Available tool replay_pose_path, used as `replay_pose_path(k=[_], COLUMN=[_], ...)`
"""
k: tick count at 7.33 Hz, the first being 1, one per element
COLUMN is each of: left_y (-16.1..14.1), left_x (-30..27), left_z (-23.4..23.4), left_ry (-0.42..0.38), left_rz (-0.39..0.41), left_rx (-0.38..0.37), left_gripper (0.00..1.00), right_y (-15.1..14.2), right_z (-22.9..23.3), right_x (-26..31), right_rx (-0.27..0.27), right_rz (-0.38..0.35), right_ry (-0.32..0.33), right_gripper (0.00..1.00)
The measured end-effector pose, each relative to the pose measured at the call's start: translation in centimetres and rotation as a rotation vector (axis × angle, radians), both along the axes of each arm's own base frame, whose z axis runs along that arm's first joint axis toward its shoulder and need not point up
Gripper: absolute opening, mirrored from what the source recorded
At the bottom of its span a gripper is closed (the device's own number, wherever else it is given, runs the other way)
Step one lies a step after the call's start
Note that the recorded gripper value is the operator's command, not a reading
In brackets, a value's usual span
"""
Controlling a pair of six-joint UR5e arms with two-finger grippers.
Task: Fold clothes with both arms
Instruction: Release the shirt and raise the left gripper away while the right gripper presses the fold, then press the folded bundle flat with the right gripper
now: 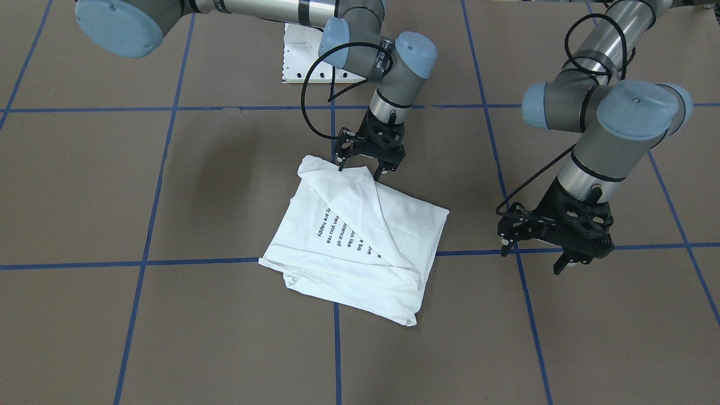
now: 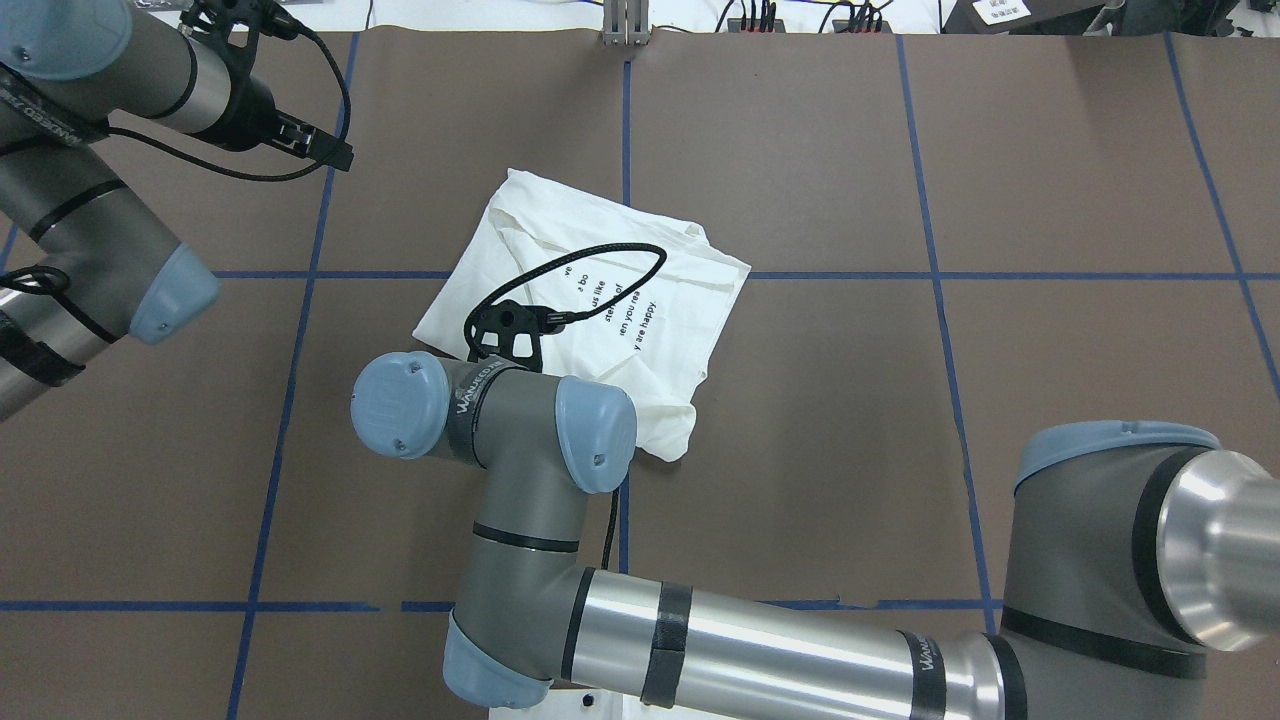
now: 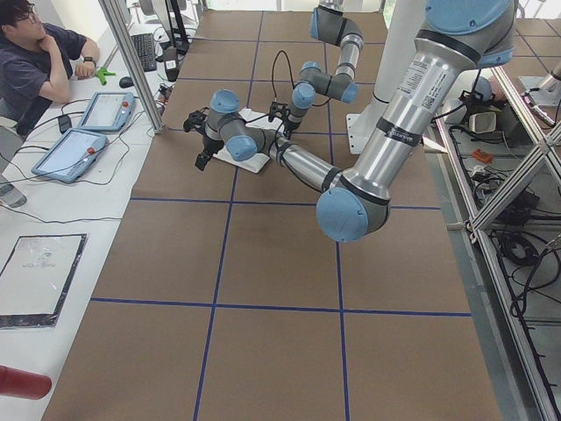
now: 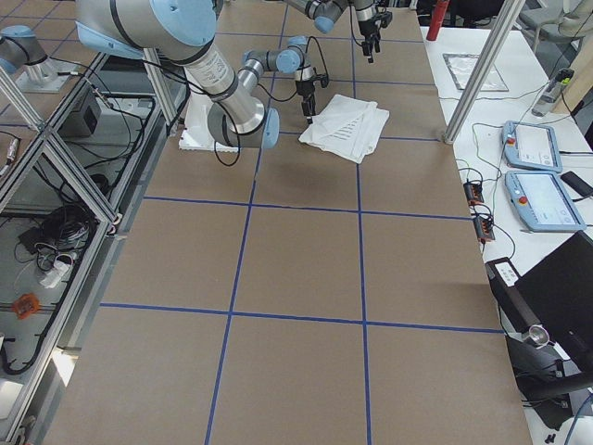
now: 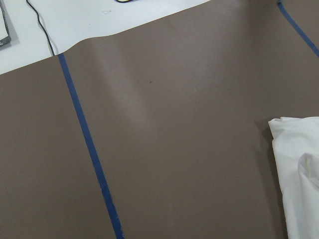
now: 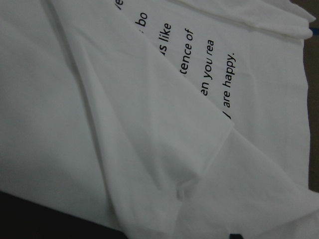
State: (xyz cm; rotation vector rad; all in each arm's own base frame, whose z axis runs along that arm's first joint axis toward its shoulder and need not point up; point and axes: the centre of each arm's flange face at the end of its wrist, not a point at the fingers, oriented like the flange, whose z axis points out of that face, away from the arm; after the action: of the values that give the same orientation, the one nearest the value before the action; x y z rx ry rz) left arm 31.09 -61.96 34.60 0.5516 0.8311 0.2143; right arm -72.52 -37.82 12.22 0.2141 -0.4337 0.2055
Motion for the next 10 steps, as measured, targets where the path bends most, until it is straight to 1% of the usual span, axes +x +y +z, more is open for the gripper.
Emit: replay_pose_path(k=[1, 2, 3, 4, 6, 7, 8, 9, 10], left_y=[0.1, 0.2, 0.3, 0.4, 0.5, 0.6, 0.8, 0.9, 0.9], left_x=[-0.1, -0.1, -0.2, -0.3, -0.3, -0.3, -0.4, -0.4, -0.4], left_z=[0.0, 0.0, 0.1, 0.1, 0.2, 0.3, 0.5, 0.5, 0.5], left_ry=[0.005, 0.008, 0.010, 0.010, 0.011, 0.010, 0.010, 0.012, 0.014], left_rz=[-0.006, -0.010, -0.012, -0.013, -0.012, -0.011, -0.011, -0.013, -0.015], left_rx=[-0.008, -0.013, -0.015, -0.015, -0.017, -0.018, -0.020, -0.023, -0.027], left_gripper=[1.00, 1.00, 1.00, 1.00, 1.00, 1.00, 1.00, 1.00, 1.00], right_y=[-0.2, -0.7, -1.8, -3.5, -8.5, -11.5, -14.4, -16.5, -17.7], right_z=[-0.4, -0.7, -1.0, -1.2, -1.1, -0.4, 1.0, 3.4, 6.3], right_x=[0.3, 0.7, 1.4, 2.3, 5.5, 7.6, 9.6, 11.0, 11.3], right_rx=[0.014, 0.023, 0.025, 0.023, 0.026, 0.034, 0.042, 0.051, 0.061], right_rz=[-0.005, 0.000, 0.014, 0.035, 0.086, 0.100, 0.110, 0.115, 0.117], right_ry=[0.020, 0.026, 0.023, 0.019, 0.023, 0.040, 0.061, 0.073, 0.075], right_gripper=[0.00, 0.00, 0.00, 0.00, 0.00, 0.00, 0.00, 0.00, 0.81])
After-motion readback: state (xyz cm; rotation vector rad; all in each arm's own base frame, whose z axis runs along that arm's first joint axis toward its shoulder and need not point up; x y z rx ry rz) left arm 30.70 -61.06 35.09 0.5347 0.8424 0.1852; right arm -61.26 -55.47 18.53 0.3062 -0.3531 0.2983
